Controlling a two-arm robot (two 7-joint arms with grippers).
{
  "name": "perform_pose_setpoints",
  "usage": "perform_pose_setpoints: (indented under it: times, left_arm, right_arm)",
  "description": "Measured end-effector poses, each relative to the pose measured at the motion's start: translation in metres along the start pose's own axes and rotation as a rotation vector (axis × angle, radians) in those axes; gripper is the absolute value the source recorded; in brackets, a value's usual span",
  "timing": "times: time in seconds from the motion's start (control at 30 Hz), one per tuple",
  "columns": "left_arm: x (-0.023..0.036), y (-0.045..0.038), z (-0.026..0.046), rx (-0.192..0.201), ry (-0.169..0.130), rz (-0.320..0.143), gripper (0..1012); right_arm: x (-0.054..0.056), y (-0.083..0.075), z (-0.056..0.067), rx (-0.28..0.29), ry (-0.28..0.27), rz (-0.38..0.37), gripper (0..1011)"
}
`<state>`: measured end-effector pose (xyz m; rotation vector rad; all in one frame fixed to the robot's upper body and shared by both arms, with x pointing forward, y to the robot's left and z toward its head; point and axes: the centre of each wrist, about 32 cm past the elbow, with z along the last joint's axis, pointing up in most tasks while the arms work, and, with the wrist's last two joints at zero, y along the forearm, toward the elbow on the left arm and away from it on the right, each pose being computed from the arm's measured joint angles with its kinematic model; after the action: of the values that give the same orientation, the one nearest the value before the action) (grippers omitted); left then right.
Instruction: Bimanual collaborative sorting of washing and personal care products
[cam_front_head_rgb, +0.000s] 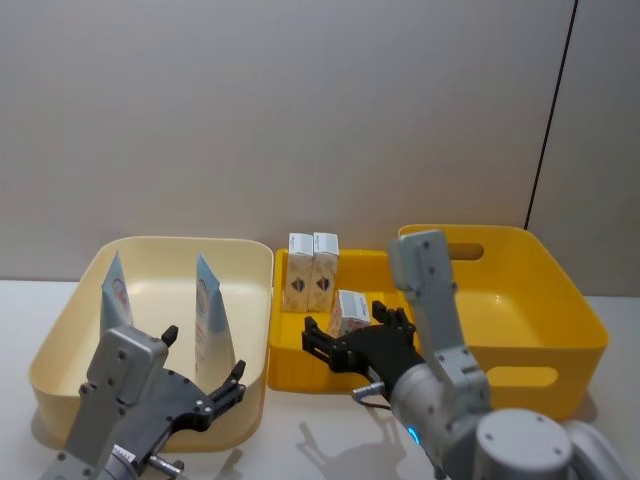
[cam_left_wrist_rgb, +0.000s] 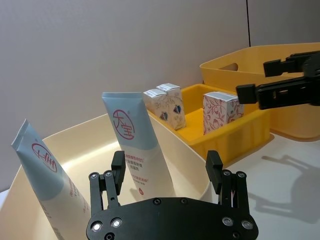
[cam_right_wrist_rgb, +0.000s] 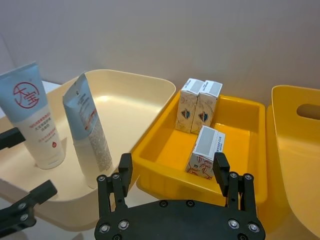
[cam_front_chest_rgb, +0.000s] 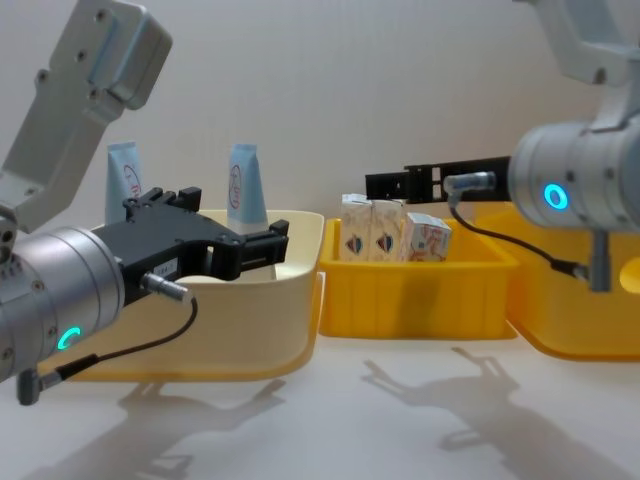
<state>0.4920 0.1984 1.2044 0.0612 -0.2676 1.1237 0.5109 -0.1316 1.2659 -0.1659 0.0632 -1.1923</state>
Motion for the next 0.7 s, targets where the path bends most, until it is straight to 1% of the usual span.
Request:
perform_pose_setpoints:
  times: [0.07,0.3,0.5,0.7]
  left_arm:
    - [0.0000,0.0000,0.0000,0.000,0.000,0.000,1003]
    - [0.0000,0.0000,0.0000,0.000,0.000,0.000,1003]
    - [0.0000,0.0000,0.0000,0.000,0.000,0.000,1004]
    - [0.0000,0.0000,0.0000,0.000,0.000,0.000,1003]
  right_arm:
    - [-0.001,0.007,0.005,-0.023,0.006,-0.007,1001]
    - [-0.003,0.025,0.014,-0.066,0.034,-0.024,1001]
    - [-0.001,0.039,0.020,-0.091,0.070,-0.034,1001]
    - [0.002,0.049,0.024,-0.102,0.099,-0.046,1001]
